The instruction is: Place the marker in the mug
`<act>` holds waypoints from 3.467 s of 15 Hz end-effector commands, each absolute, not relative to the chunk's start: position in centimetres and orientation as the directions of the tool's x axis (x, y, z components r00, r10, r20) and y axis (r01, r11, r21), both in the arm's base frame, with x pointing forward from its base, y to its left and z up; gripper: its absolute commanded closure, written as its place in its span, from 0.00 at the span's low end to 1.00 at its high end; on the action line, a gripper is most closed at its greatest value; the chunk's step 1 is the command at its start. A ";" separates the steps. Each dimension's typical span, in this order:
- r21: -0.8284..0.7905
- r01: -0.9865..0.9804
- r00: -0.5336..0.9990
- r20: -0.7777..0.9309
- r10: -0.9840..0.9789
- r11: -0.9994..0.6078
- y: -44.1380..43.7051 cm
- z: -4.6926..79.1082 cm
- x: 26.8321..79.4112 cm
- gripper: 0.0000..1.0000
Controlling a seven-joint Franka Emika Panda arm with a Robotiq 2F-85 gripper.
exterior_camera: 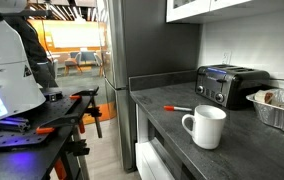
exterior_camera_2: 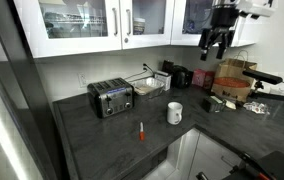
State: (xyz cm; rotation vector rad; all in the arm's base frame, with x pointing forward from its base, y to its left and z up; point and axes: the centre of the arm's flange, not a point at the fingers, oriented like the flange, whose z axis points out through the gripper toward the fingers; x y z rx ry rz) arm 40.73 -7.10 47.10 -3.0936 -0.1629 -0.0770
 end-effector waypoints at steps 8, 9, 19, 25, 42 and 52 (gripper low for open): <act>-0.083 -0.170 0.985 0.009 -0.171 -0.982 2.2 29.5 54.2 0.00; -0.081 -0.174 0.984 0.011 -0.175 -0.981 3.1 27.9 55.5 0.00; -0.048 -0.226 0.972 -0.084 -0.222 -0.973 9.5 15.4 63.7 0.00; -0.033 -0.238 0.954 -0.196 -0.227 -0.971 10.8 9.2 65.6 0.00; -0.078 -0.260 0.944 -0.228 -0.237 -0.963 9.2 3.6 70.3 0.08; -0.068 -0.249 0.933 -0.282 -0.221 -0.966 9.8 2.4 69.4 0.54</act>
